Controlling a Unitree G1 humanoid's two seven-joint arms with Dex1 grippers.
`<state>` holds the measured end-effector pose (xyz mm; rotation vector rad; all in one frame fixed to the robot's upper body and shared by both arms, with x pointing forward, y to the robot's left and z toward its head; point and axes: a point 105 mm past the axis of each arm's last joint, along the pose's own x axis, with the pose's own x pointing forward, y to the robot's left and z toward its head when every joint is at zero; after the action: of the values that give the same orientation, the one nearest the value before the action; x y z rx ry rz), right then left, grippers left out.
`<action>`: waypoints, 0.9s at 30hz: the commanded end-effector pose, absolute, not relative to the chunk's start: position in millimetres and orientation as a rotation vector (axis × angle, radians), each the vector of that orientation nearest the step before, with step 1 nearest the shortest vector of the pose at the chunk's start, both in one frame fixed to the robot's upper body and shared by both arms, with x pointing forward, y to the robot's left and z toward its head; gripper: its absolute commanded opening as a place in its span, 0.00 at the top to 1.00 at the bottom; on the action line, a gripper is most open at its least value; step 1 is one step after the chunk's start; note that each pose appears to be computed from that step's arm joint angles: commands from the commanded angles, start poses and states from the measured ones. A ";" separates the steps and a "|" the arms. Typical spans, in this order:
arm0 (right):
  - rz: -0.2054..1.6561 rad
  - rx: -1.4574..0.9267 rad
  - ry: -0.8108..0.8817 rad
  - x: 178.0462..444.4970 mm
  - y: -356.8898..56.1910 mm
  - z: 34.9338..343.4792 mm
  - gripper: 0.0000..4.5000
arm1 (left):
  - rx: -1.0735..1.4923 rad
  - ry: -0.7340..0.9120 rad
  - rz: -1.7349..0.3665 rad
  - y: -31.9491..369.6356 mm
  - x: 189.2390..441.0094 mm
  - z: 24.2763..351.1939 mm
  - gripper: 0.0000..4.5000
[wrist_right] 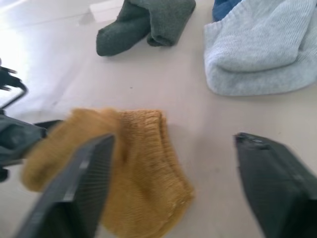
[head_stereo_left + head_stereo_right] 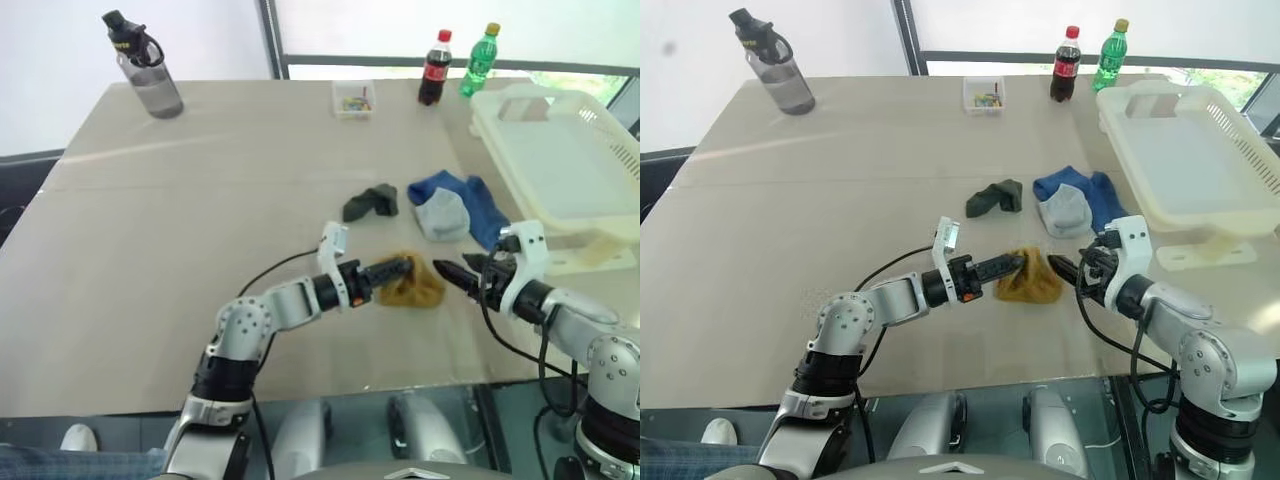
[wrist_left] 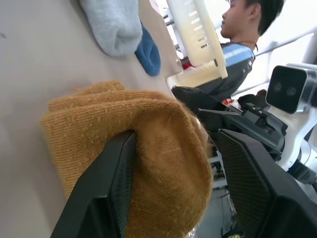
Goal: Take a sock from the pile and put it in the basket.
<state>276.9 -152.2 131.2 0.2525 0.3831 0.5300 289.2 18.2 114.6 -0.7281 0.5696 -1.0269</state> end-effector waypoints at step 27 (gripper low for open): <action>0.623 0.235 0.468 274.6 -114.3 119.9 0.01 | -0.951 0.589 -1.118 13.0 290.8 125.0 0.39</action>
<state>271.2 -112.1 117.4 0.2631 0.4867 0.6444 291.0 14.4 116.4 -0.9325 0.6131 -1.0869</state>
